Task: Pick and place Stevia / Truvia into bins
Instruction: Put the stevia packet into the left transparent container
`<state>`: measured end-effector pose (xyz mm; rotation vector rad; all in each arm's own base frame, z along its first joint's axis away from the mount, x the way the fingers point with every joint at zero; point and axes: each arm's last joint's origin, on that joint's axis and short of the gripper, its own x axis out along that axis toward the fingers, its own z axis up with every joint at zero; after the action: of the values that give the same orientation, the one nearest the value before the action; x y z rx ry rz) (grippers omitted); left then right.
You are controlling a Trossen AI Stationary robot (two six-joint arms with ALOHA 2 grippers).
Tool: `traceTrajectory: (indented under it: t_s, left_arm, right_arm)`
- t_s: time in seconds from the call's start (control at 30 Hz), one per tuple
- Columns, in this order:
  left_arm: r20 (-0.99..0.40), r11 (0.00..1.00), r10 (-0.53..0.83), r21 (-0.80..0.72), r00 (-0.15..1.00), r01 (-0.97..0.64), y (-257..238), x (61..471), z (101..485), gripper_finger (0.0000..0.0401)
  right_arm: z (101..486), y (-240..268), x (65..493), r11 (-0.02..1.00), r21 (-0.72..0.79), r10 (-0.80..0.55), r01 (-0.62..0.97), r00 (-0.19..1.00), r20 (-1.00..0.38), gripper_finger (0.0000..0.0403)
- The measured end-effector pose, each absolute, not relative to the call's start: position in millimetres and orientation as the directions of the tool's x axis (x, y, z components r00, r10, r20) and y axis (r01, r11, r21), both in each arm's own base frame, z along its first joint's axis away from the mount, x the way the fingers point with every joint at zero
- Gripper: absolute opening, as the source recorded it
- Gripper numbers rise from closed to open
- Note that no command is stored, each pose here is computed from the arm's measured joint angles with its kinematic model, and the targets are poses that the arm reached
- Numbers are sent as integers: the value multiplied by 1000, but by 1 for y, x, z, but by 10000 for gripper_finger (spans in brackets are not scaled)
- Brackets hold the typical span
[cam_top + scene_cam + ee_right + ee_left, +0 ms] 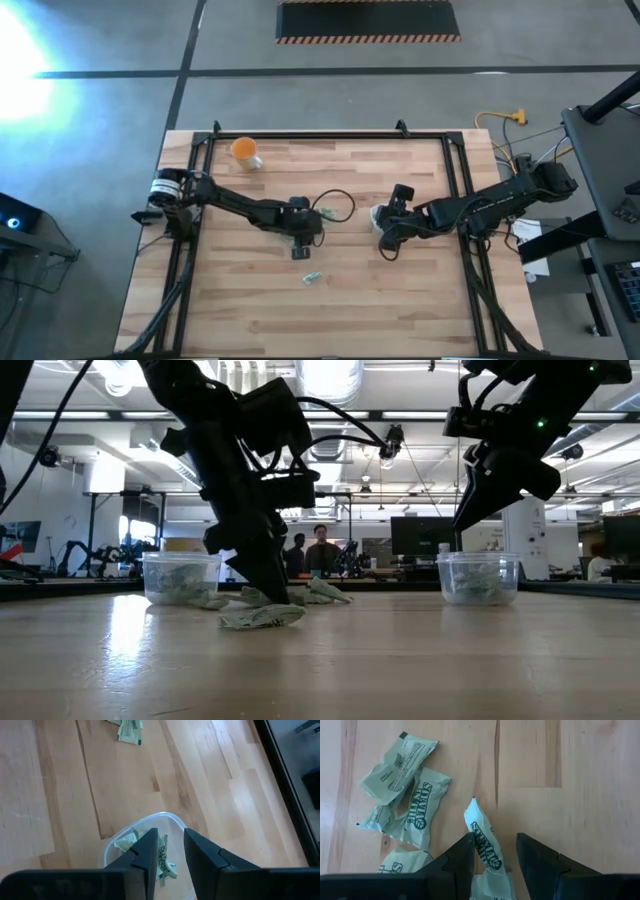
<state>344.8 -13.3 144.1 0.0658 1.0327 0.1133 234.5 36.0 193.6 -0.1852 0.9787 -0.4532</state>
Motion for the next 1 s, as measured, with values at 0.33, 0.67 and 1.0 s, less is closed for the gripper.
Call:
traceTrajectory:
  t_s: [0.33,0.67,1.0]
  left_arm:
    - [-847,991,134,116,515,-66,-12,345,147,69]
    - [-831,983,182,165,525,-79,-10,348,152,8]
    - [-769,966,256,222,586,-131,-12,338,185,8]
  right_arm:
    - [193,36,234,892,-351,-450,286,473,-757,78]
    - [193,36,234,892,-351,-450,286,473,-757,71]
    - [193,36,234,891,-351,-450,286,474,-757,73]
